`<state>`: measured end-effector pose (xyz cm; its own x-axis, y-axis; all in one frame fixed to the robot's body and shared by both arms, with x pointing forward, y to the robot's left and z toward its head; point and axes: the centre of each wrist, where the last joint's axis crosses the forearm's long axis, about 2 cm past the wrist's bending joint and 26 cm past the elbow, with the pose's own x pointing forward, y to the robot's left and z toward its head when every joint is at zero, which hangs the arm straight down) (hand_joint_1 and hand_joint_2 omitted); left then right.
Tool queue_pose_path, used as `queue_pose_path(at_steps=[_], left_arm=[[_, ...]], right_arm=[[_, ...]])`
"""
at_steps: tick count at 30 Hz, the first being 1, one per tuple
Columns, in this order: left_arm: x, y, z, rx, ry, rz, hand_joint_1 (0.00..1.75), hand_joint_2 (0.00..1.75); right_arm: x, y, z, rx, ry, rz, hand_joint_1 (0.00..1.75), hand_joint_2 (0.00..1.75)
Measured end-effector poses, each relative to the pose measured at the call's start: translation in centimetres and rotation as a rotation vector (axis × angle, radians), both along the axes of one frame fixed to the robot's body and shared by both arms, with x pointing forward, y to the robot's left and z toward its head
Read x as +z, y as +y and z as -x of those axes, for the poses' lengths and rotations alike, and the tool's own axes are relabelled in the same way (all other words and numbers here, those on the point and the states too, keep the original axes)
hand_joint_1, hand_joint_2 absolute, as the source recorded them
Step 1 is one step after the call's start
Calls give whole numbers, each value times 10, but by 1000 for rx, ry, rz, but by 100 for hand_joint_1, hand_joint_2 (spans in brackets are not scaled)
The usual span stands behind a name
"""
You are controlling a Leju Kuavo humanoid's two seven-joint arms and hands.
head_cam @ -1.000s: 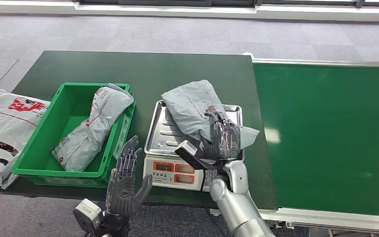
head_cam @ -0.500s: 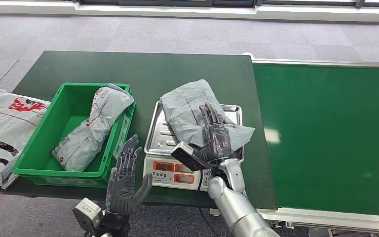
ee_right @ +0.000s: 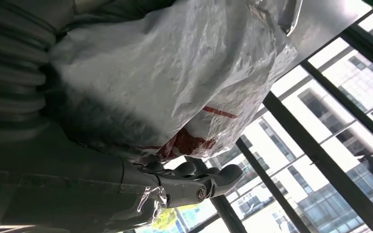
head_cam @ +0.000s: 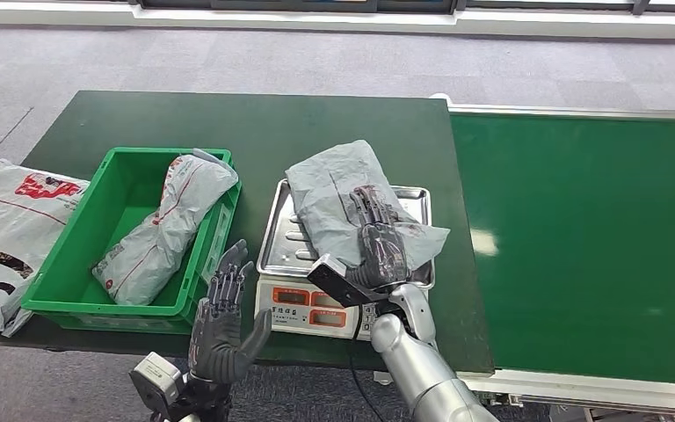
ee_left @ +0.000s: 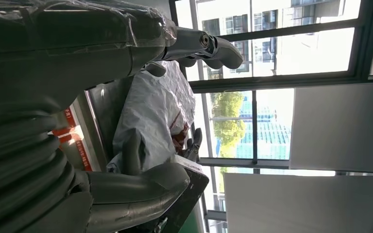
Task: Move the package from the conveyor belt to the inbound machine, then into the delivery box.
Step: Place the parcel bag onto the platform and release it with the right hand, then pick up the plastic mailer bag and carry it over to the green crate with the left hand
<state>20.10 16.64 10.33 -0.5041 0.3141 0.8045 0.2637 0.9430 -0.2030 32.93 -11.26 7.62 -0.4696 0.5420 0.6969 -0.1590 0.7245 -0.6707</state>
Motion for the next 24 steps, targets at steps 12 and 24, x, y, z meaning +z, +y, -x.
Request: queue_pose_path(at_steps=[12,24], left_arm=[[2,0,-3,6,-8,1,0,175],[2,0,-3,7,-8,1,0,175]], right_arm=[[3,1,-5,113,9,-113,0,0],[4,2,-5,111,16,-136,0,0]])
